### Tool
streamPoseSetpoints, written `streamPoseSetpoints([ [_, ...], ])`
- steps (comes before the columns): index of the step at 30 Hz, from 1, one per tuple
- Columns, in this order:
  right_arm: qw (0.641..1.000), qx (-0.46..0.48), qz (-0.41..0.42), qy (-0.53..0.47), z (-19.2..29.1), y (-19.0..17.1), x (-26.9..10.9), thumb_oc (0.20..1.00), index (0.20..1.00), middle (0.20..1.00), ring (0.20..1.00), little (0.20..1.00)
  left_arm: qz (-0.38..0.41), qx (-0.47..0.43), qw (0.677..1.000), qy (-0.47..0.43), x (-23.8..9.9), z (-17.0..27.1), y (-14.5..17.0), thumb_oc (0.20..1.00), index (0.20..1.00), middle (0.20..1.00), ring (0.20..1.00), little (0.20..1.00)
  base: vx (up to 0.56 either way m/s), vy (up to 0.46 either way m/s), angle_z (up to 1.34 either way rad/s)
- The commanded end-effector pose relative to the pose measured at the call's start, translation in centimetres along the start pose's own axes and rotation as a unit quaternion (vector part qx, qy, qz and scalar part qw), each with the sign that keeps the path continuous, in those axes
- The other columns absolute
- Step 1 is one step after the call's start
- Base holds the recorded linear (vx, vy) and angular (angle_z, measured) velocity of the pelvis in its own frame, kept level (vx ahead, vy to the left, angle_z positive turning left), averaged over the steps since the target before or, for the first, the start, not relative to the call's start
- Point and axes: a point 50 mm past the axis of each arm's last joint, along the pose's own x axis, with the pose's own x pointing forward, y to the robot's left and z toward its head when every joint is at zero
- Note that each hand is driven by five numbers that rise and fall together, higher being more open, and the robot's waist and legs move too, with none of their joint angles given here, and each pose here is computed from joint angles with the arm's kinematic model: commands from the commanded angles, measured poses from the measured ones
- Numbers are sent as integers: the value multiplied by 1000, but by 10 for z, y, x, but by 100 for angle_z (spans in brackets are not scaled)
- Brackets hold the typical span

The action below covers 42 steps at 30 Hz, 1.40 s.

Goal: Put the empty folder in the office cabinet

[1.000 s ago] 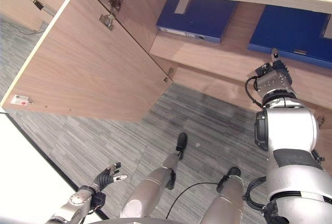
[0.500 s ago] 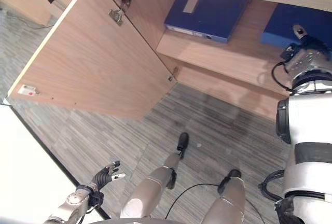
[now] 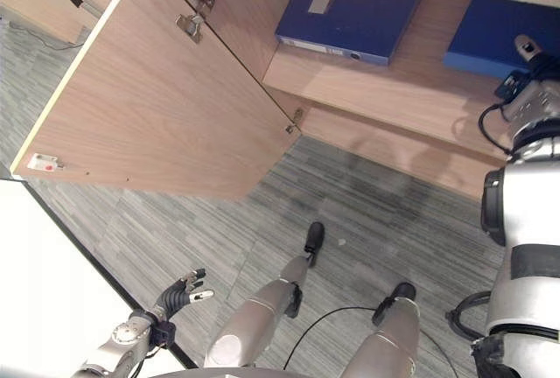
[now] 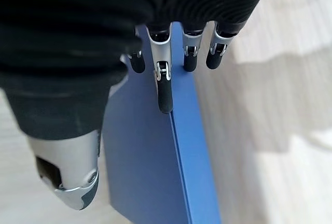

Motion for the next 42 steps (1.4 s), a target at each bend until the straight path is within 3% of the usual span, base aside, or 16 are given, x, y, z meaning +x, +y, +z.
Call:
streamPoseSetpoints([
  [1,990,58,68,-106,41,21,-10,1000,1000,1000,1000,1000,28,3,1000,2,3,6,16,1000,1000,1000,1000,1000,-93,22,4],
  [4,989,70,106,-77,-2,43,-12,1000,1000,1000,1000,1000,46,-16,999,7,2,2,21,1000,1000,1000,1000,1000,-7,-4,5],
  [5,987,87,128,-38,-51,50,-14,1000,1000,1000,1000,1000,53,-38,998,14,3,-4,19,1000,1000,1000,1000,1000,11,-3,-8],
  [11,983,101,145,52,-144,47,-31,1000,1000,1000,1000,1000,72,-59,994,48,-3,-23,21,1000,1000,1000,1000,1000,42,4,-12],
  [17,968,93,181,149,-244,33,-79,1000,1000,1000,1000,1000,115,-92,985,93,-17,-50,33,1000,1000,1000,1000,1000,63,22,-16],
  [26,952,56,242,178,-290,10,-126,1000,1000,1000,1000,1000,151,-99,974,140,-29,-76,35,1000,1000,1000,1000,1000,-8,27,-11],
  [33,934,-76,289,198,-316,-18,-145,1000,1000,1000,1000,1000,162,-98,967,169,-39,-90,39,1000,1000,1000,1000,1000,-15,-36,-13],
  [42,914,-160,282,243,-342,-53,-157,1000,1000,1000,1000,1000,193,-134,952,197,-38,-99,36,1000,1000,1000,1000,1000,-54,-106,30],
])
